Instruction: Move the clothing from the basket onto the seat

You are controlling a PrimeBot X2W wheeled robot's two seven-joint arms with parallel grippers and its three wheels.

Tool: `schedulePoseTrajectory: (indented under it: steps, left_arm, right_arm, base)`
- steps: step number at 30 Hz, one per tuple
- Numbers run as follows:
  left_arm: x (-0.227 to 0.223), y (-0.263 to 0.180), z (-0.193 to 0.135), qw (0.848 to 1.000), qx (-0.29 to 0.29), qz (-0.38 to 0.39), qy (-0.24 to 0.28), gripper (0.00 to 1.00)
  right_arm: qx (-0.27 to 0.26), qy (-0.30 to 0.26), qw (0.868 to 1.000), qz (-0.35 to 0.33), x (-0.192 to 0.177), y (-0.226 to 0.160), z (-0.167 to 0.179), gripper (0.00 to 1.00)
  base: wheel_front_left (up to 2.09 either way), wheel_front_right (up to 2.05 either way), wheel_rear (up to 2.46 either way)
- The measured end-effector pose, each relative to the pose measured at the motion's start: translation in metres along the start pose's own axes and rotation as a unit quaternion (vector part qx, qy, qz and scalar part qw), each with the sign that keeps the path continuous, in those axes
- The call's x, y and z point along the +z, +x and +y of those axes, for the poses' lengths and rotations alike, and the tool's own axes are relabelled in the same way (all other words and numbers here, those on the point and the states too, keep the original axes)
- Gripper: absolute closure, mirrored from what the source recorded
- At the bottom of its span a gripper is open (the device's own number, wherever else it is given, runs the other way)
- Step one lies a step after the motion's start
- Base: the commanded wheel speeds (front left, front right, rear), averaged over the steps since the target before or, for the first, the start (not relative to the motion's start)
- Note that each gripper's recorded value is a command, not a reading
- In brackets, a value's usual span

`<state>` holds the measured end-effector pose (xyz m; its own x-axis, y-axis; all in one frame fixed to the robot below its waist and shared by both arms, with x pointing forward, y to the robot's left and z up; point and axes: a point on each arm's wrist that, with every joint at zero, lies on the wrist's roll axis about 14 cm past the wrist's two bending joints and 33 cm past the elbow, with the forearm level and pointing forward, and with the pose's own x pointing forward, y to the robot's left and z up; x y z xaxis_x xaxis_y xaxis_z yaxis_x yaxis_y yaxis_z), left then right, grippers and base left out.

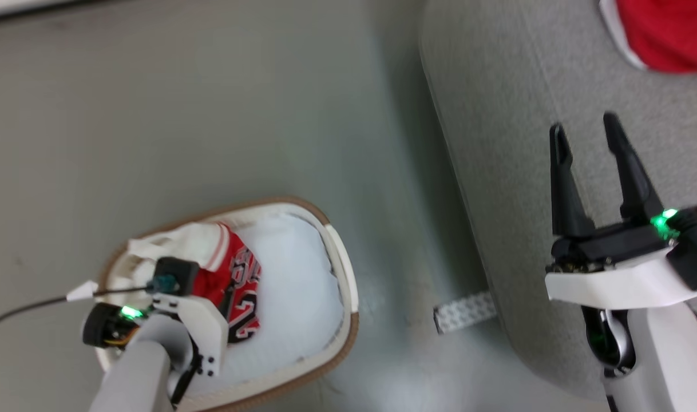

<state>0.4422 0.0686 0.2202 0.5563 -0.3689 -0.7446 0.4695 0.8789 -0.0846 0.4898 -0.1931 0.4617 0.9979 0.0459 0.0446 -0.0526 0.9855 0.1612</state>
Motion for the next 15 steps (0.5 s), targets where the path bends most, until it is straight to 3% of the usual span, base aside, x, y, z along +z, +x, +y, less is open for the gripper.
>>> schedulePoseTrajectory:
  steps: [7,15]
  left_arm:
    - [-0.053,0.046,0.012,0.997,0.01,0.079,0.009,0.0]
    - [-0.078,0.083,0.001,0.995,-0.009,0.103,0.011,0.0]
  right_arm:
    - [-0.004,0.007,1.0,0.007,-0.023,0.02,-0.011,0.0]
    - [-0.025,0.003,0.999,0.032,-0.049,0.019,-0.03,0.0]
  base:
    - [0.0,0.0,0.0]
    - [0.0,0.0,0.0]
